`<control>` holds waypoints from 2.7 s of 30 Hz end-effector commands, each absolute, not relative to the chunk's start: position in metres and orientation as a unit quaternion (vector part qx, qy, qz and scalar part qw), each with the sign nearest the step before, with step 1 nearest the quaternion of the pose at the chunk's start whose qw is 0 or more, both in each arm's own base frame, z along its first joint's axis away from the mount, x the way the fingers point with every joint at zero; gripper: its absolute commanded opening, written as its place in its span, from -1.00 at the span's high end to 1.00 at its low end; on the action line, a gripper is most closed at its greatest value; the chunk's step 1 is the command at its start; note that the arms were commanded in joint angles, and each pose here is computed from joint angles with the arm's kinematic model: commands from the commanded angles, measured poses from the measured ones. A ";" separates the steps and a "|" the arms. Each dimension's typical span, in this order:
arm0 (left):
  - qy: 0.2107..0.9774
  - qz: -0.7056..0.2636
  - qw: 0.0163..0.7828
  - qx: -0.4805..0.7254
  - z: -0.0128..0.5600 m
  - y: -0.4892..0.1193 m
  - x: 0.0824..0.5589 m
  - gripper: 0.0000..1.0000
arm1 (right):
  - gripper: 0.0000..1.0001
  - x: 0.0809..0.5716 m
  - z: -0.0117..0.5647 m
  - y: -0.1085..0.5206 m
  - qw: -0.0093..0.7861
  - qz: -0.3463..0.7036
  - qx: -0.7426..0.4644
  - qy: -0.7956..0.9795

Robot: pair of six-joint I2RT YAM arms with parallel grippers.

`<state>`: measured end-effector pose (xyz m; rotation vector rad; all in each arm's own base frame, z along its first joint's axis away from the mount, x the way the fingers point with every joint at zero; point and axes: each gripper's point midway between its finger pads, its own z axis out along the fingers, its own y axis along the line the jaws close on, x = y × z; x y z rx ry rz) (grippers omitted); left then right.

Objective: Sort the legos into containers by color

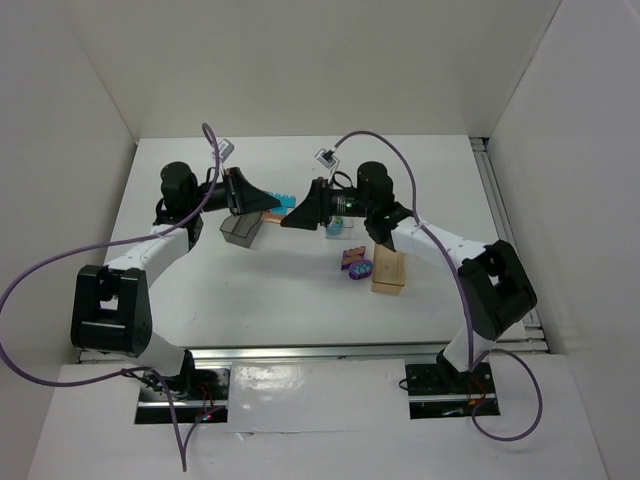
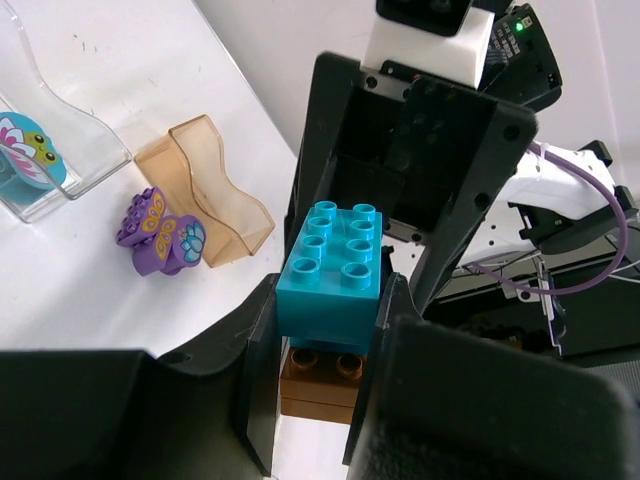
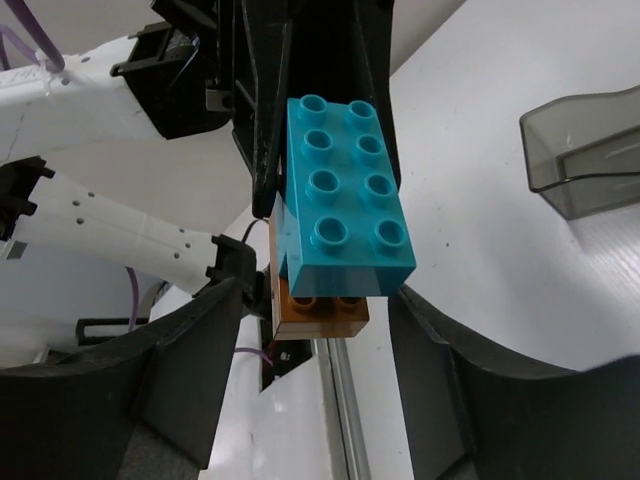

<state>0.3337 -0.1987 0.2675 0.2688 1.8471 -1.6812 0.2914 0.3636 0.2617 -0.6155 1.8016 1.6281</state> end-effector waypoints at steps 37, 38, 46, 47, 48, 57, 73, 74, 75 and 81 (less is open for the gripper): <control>0.873 -0.282 0.390 -0.082 0.196 -0.122 0.414 1.00 | 0.72 0.328 0.199 0.237 0.438 0.230 -0.086 0.865; 0.873 -0.282 0.390 -0.082 0.196 -0.122 0.414 1.00 | 0.72 0.328 0.199 0.237 0.438 0.229 -0.086 0.865; 0.864 -0.356 0.357 -0.002 0.200 -0.226 0.435 1.00 | 0.72 0.335 0.223 0.156 0.490 0.115 0.049 0.863; 0.869 -0.354 0.346 -0.004 0.186 -0.235 0.443 1.00 | 0.72 0.332 0.227 0.152 0.493 0.113 0.059 0.861; 0.869 -0.359 0.340 -0.005 0.184 -0.243 0.445 1.00 | 0.72 0.330 0.228 0.142 0.494 0.102 0.068 0.861; 0.879 -0.336 0.339 0.010 0.165 -0.318 0.491 1.00 | 0.69 0.312 0.242 0.114 0.507 0.073 0.096 0.853; 0.877 -0.318 0.356 0.057 0.178 -0.335 0.490 -0.63 | 0.67 0.301 0.257 0.131 0.510 0.129 0.030 0.850; 0.871 -0.326 0.363 0.061 0.193 -0.334 0.484 -0.63 | 0.67 0.303 0.261 0.142 0.513 0.150 0.004 0.845; 0.870 -0.324 0.366 0.067 0.197 -0.331 0.480 -0.63 | 0.67 0.293 0.259 0.165 0.494 0.202 -0.047 0.844; 0.799 -0.447 0.362 0.174 0.253 -0.300 0.419 -0.60 | 0.64 0.238 0.272 0.242 0.423 0.406 -0.250 0.771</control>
